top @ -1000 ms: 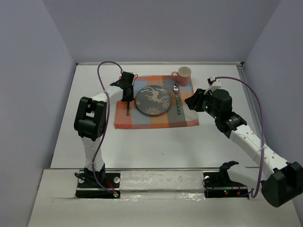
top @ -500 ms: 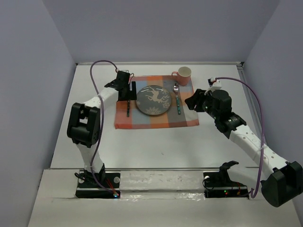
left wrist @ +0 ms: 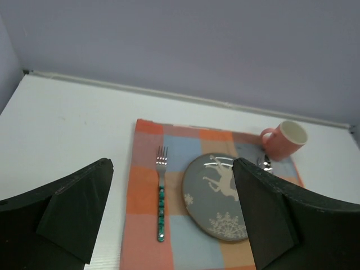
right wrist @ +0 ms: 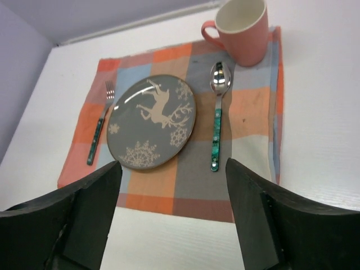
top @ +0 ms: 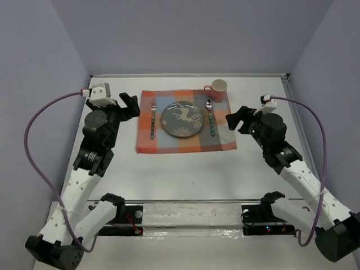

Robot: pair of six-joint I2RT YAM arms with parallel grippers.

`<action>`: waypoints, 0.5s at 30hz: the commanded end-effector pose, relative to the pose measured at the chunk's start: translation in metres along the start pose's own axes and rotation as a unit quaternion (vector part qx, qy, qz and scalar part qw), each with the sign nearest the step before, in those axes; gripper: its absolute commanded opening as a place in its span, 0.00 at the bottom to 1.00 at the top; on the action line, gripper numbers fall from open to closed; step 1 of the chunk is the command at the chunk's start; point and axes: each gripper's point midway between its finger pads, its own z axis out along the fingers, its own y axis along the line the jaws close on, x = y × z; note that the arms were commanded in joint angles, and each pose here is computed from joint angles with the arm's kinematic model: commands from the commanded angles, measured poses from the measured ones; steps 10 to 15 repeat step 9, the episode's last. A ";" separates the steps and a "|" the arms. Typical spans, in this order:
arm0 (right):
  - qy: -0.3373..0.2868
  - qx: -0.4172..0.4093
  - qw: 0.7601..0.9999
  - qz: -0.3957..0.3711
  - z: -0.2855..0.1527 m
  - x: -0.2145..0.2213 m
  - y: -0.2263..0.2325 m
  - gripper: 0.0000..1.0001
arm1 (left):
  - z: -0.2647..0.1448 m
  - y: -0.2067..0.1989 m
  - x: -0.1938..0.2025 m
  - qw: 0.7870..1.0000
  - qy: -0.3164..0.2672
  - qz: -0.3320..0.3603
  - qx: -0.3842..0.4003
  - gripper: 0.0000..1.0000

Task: Set the dinner table for one person

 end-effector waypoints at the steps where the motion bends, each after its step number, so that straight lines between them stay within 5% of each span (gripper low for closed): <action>1: -0.082 0.005 0.997 0.004 -0.020 -0.040 0.000 0.85 | -0.019 -0.014 -0.009 0.997 -0.041 -0.015 0.056 0.99; 5: -0.136 -0.017 0.990 0.014 -0.050 -0.072 0.011 1.00 | -0.033 -0.018 -0.017 0.995 -0.057 -0.022 0.077 0.99; 15: -0.176 -0.033 0.983 0.026 -0.078 -0.093 0.017 1.00 | -0.039 -0.022 -0.017 0.993 -0.060 -0.022 0.095 0.99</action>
